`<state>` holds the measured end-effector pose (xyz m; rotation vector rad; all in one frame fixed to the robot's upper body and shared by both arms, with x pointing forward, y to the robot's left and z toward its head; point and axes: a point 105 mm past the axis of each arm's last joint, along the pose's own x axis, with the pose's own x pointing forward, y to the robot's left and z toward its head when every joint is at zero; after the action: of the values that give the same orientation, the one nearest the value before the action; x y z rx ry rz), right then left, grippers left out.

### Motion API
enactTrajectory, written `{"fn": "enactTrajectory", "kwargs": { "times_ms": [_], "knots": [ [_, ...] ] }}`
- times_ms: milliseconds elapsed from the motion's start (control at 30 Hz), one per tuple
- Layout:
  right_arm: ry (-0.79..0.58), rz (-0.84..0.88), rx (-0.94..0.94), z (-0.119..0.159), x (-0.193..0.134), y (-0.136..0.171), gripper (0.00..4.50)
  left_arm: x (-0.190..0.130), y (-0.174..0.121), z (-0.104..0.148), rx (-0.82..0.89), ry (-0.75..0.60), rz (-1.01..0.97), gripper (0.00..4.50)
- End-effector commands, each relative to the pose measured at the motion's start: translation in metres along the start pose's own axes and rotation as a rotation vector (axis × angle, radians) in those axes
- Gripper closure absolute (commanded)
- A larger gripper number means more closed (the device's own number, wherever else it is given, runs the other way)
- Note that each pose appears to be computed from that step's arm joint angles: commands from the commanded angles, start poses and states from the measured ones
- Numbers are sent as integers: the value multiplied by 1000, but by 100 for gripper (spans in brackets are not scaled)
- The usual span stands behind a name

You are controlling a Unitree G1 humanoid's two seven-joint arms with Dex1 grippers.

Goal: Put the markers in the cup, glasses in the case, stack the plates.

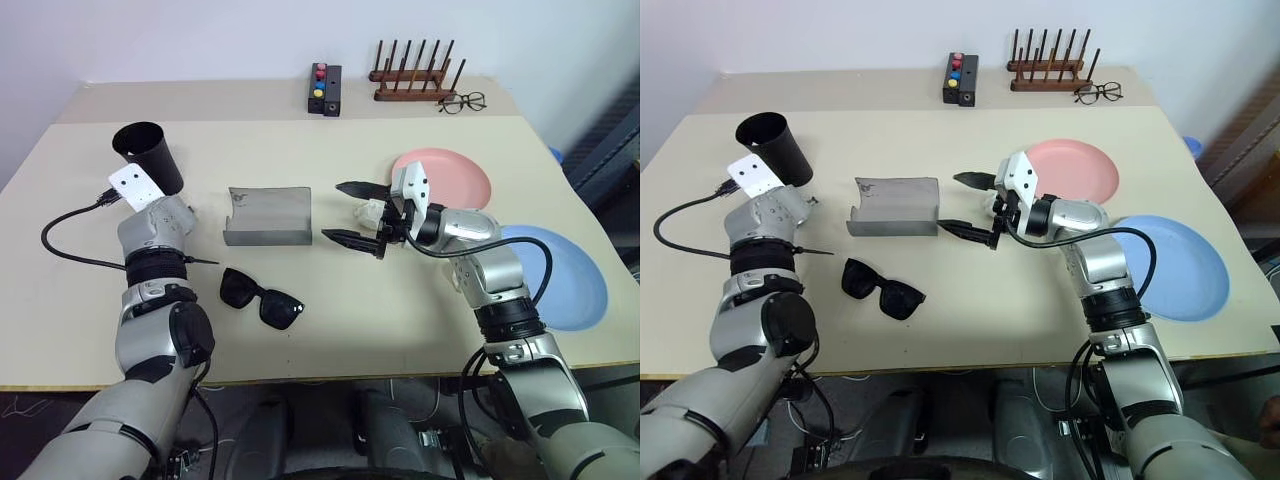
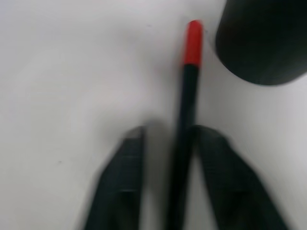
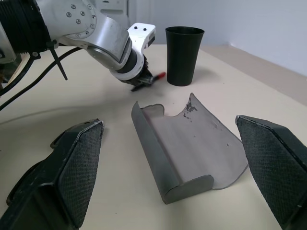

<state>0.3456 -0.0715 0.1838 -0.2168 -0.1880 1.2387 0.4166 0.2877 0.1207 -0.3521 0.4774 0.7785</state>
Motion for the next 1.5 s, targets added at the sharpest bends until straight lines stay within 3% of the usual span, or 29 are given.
{"fn": "enactTrajectory", "kwargs": {
  "times_ms": [33, 300, 567, 800, 900, 1133, 1500],
  "knots": [
    [-39, -11, -44, 16, -3, -2, 0, -2, 2, 17, -18, -41, 30, 443],
    [-37, -13, -40, 15, -3, 0, 0, -4, 9, 18, -48, -40, 48, 443],
    [-33, -11, -39, 15, -5, -1, 0, -33, 84, 17, -184, -159, 141, 443],
    [-53, -9, -30, 13, -6, -6, 0, -94, 138, 55, -237, -591, 100, 443],
    [-81, -4, -26, 14, -3, -8, 0, -106, 135, 73, -259, -686, 0, 443],
    [-161, -8, -11, 23, 3, -18, 0, -135, 87, 138, -304, -939, -350, 443],
    [-243, -39, -17, 36, 9, -28, 0, -125, 31, 178, -106, -1194, -530, 443]
  ]
}}
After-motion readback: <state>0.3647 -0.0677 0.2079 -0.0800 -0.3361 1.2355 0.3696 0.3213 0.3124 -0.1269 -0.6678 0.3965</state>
